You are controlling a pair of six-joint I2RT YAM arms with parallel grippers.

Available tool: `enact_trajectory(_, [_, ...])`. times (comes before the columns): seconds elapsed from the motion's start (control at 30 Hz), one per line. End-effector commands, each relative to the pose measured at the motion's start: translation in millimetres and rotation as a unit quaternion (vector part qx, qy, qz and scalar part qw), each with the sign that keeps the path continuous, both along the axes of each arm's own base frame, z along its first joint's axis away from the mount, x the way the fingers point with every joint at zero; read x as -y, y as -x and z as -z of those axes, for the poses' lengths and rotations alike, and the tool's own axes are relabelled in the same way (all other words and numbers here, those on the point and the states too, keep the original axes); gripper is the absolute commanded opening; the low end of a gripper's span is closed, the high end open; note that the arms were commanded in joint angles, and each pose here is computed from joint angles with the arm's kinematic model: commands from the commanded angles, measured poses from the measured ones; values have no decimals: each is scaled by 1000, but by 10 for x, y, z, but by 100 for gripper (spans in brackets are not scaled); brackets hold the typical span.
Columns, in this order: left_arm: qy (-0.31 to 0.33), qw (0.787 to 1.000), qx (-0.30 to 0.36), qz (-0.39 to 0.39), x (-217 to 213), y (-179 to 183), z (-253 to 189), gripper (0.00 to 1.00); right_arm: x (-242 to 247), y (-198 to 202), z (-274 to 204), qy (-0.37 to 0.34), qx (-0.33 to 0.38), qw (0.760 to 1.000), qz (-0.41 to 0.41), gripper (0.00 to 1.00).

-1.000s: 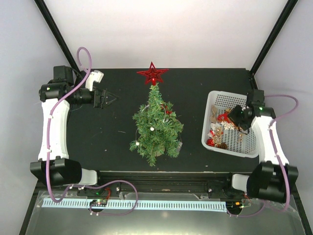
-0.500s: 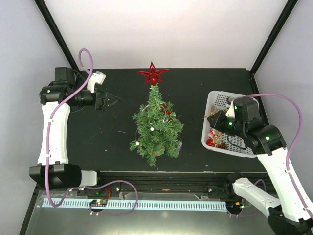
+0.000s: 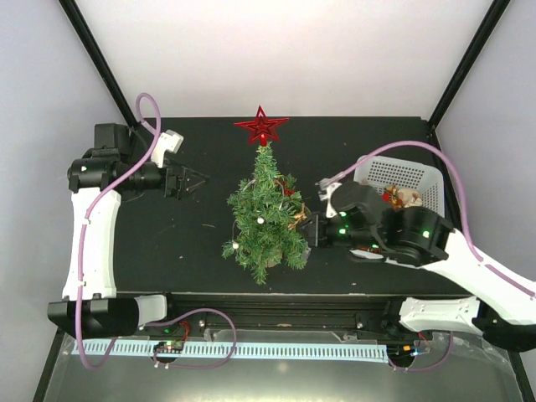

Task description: Decorate the small christmas tree

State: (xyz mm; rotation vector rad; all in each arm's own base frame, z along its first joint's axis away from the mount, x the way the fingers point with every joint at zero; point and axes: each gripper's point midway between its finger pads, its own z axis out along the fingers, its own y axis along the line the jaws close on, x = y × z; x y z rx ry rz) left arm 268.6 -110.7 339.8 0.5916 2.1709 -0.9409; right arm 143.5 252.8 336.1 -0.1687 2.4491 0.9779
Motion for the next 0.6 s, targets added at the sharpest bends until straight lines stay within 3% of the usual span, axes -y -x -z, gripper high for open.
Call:
enact_trajectory(0.0, [4, 1000, 20, 4, 36, 80, -87, 99, -72, 20, 75, 27, 4, 1000, 9, 4])
enact_trajectory(0.57, [8, 1000, 25, 5, 50, 147, -97, 99, -250, -46, 359, 71, -1, 997, -10, 5])
